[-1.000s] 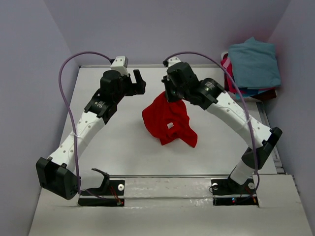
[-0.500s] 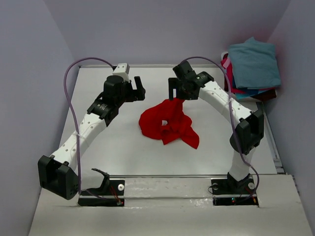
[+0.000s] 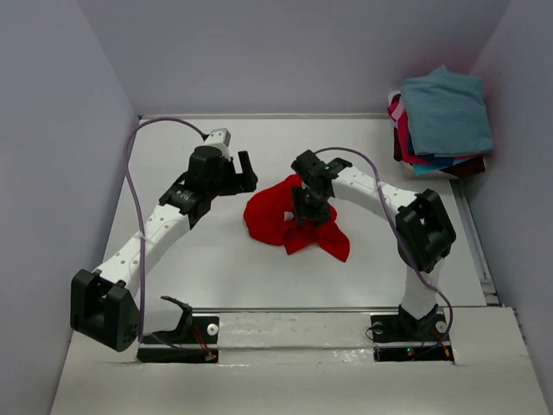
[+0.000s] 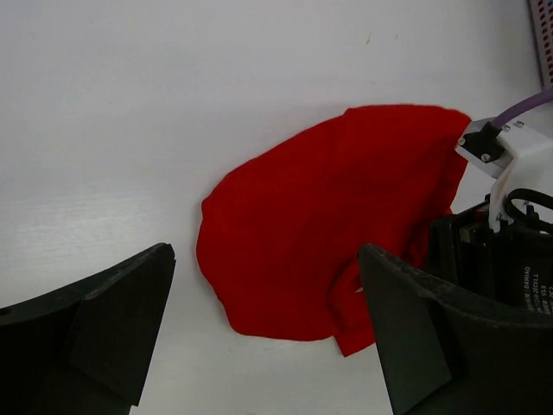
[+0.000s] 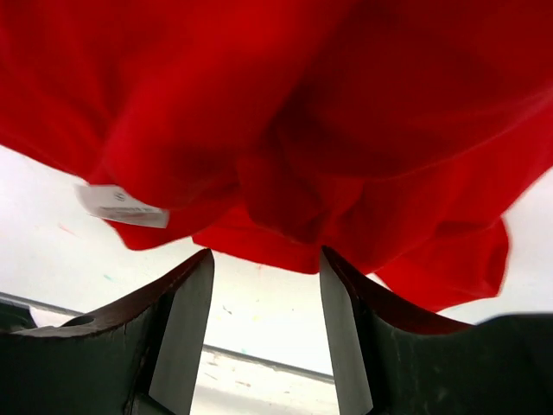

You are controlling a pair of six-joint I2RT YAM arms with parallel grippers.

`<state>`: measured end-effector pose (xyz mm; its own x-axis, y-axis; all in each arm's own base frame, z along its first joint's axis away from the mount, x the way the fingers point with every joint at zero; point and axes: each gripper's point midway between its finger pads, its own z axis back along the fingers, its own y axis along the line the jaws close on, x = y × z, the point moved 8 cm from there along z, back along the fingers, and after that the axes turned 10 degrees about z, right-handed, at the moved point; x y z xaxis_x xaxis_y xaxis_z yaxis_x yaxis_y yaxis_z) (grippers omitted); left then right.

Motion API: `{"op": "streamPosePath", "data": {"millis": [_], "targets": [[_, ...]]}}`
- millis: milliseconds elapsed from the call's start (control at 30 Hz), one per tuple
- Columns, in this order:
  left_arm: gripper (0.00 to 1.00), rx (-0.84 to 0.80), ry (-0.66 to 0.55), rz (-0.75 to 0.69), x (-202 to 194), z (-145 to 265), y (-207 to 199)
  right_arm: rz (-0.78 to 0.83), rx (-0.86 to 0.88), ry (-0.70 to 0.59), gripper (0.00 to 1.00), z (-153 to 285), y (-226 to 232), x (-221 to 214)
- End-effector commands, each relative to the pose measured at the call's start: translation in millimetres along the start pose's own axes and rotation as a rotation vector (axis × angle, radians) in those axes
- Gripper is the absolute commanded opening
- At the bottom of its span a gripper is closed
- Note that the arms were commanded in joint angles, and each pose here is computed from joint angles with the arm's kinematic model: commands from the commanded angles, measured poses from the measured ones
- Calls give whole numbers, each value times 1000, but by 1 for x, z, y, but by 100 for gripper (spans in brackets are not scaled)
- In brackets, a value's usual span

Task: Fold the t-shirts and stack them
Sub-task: Move the tshirt to the center of the board

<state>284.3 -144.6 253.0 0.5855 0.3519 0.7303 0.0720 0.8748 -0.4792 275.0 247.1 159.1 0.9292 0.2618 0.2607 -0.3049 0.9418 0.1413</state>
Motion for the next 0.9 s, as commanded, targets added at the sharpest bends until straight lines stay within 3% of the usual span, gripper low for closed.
{"op": "streamPosePath", "data": {"millis": [0, 267, 867], "targets": [[99, -20, 79, 61, -28, -1, 7, -23, 108, -53, 57, 12, 17, -3], [99, 6, 285, 79, -68, -30, 16, 2, 96, -33, 57, 0, 24, -3], [99, 163, 388, 63, -91, -41, 32, 1, 83, -6, 57, -11, 20, -10]]}}
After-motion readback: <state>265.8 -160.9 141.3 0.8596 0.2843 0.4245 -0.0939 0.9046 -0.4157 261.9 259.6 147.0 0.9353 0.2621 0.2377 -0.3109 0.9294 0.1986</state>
